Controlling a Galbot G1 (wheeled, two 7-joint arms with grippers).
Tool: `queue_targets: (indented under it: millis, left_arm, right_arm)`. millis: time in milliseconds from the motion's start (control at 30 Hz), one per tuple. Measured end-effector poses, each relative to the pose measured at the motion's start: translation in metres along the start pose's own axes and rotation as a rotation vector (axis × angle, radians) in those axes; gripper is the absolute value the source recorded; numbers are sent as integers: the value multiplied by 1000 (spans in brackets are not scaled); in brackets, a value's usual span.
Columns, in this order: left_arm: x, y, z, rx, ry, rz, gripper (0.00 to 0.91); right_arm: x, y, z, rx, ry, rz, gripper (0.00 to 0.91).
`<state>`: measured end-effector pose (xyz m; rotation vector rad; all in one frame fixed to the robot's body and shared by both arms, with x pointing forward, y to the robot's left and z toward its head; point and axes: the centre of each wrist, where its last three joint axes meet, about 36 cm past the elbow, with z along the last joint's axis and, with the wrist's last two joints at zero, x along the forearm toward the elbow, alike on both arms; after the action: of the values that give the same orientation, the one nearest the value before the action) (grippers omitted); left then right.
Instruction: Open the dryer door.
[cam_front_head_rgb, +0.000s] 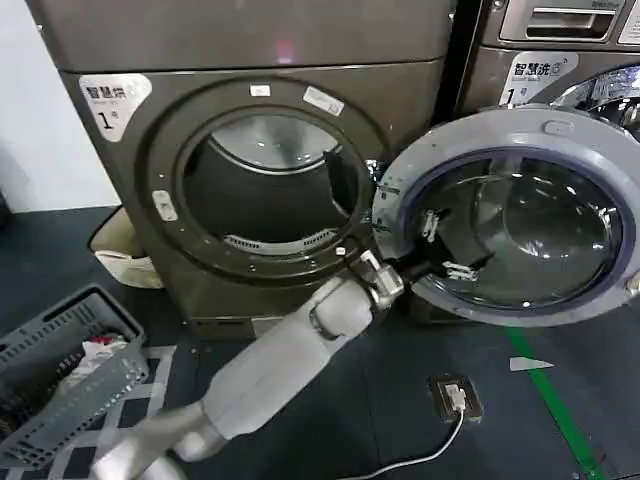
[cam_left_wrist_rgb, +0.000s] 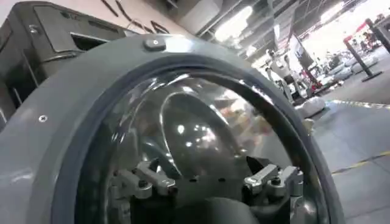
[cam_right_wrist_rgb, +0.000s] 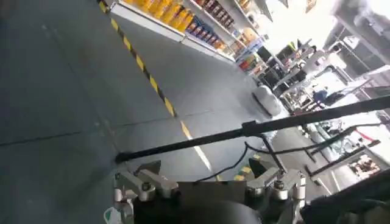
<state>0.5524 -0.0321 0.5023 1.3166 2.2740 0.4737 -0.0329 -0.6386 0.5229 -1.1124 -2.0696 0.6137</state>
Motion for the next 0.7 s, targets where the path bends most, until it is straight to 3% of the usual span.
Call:
queue_targets:
  millis: [700]
  left_arm:
    - [12,-9,7,11,33,19,907]
  right_arm:
    - [-3,11,5,-7,14,-30,907]
